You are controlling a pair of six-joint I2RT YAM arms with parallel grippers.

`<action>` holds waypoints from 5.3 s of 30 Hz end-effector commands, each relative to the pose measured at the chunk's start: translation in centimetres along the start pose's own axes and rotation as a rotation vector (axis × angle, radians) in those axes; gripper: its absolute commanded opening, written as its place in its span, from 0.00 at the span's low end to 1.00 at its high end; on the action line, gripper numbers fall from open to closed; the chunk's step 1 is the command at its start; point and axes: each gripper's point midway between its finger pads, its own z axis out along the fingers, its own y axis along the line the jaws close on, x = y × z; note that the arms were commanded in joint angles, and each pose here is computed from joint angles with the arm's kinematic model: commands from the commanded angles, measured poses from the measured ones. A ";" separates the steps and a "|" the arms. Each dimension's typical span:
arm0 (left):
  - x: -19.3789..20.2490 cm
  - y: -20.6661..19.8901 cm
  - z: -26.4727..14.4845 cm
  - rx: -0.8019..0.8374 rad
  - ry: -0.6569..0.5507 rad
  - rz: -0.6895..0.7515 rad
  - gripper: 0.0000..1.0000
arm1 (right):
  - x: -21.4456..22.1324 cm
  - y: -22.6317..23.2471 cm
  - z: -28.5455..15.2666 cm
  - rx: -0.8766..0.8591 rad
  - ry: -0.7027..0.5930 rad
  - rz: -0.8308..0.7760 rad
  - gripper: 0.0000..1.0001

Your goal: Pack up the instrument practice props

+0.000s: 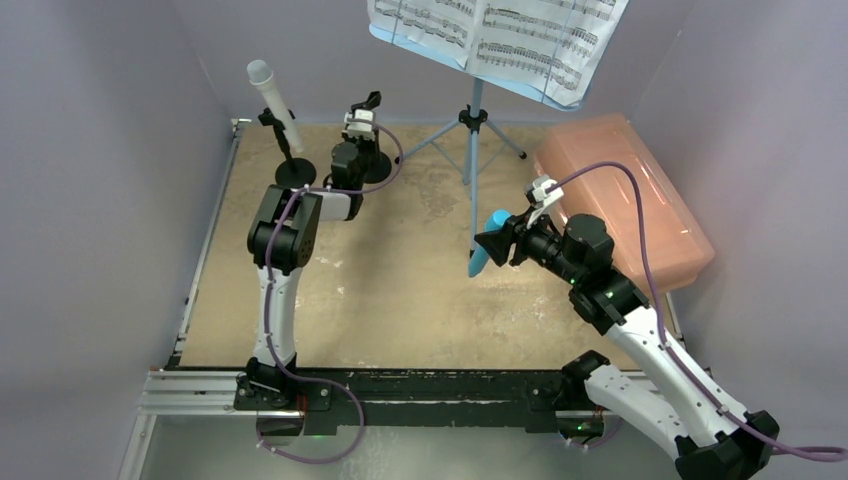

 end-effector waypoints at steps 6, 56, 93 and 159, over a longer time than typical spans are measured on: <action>-1.7 0.8 0.5 -0.012 -0.022 0.020 0.35 | -2.1 0.2 -0.6 0.011 -0.054 -0.024 0.23; -15.5 -19.7 -36.7 0.965 0.235 -0.414 0.94 | -1.3 5.6 0.5 -0.330 -0.126 0.211 0.24; -10.0 -22.0 -38.2 0.920 0.209 -0.134 0.00 | 0.4 7.9 1.0 -0.526 -0.101 0.222 0.35; 9.1 8.4 -4.7 -0.192 0.616 -0.134 0.29 | 0.2 -0.8 0.3 0.099 -0.277 0.109 0.98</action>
